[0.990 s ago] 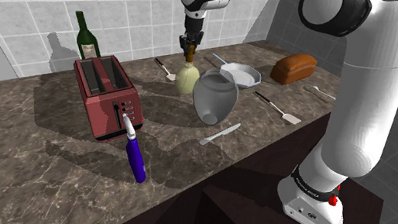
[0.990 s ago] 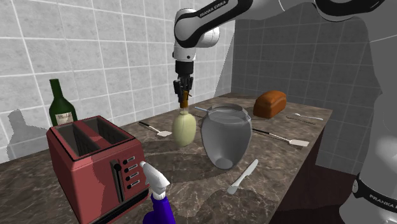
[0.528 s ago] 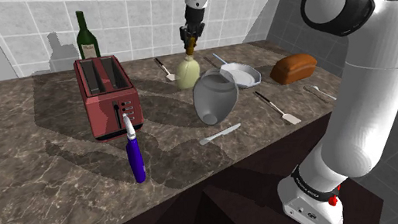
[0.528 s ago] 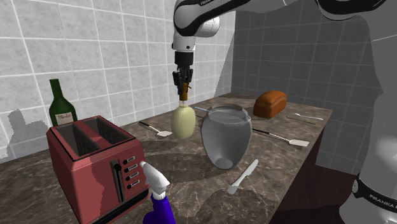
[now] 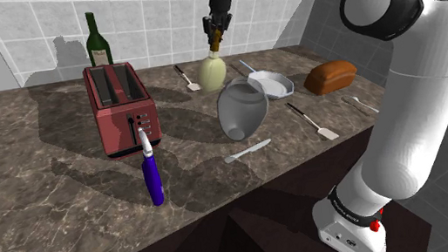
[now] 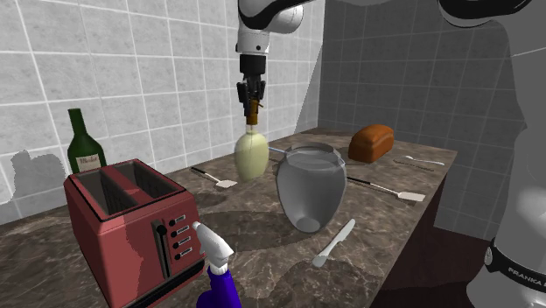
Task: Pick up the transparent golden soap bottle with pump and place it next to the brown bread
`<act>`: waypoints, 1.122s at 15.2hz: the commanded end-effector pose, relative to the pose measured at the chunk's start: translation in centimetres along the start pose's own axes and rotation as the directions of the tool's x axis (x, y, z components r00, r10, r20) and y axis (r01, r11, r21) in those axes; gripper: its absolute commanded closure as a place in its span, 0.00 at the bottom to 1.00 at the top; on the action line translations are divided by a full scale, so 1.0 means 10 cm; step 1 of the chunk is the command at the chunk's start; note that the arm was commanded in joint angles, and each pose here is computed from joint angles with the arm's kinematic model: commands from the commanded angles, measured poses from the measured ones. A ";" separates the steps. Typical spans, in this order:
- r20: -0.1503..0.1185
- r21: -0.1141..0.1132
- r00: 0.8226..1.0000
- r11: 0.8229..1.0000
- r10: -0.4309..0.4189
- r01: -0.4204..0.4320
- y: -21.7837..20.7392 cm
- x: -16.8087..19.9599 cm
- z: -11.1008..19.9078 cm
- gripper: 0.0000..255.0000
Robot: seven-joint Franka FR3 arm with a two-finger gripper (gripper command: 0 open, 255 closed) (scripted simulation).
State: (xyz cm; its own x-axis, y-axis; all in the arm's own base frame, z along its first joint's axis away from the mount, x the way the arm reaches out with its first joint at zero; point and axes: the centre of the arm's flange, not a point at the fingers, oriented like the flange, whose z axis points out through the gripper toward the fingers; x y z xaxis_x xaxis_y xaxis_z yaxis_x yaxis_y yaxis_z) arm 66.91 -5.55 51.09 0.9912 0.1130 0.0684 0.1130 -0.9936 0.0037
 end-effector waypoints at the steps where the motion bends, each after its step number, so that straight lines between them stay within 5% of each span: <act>1: 0.000 0.000 1.000 1.000 0.000 0.000 0.01 0.01 -0.10 1.00; 17: 0.000 0.000 1.000 1.000 0.000 0.000 0.01 0.06 -0.95 1.00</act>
State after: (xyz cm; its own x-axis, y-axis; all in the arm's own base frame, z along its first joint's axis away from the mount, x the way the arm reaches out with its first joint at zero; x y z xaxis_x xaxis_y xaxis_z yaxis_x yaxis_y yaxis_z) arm 66.87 -5.72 60.04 0.9912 0.1131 0.0686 0.1131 -0.9936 0.0036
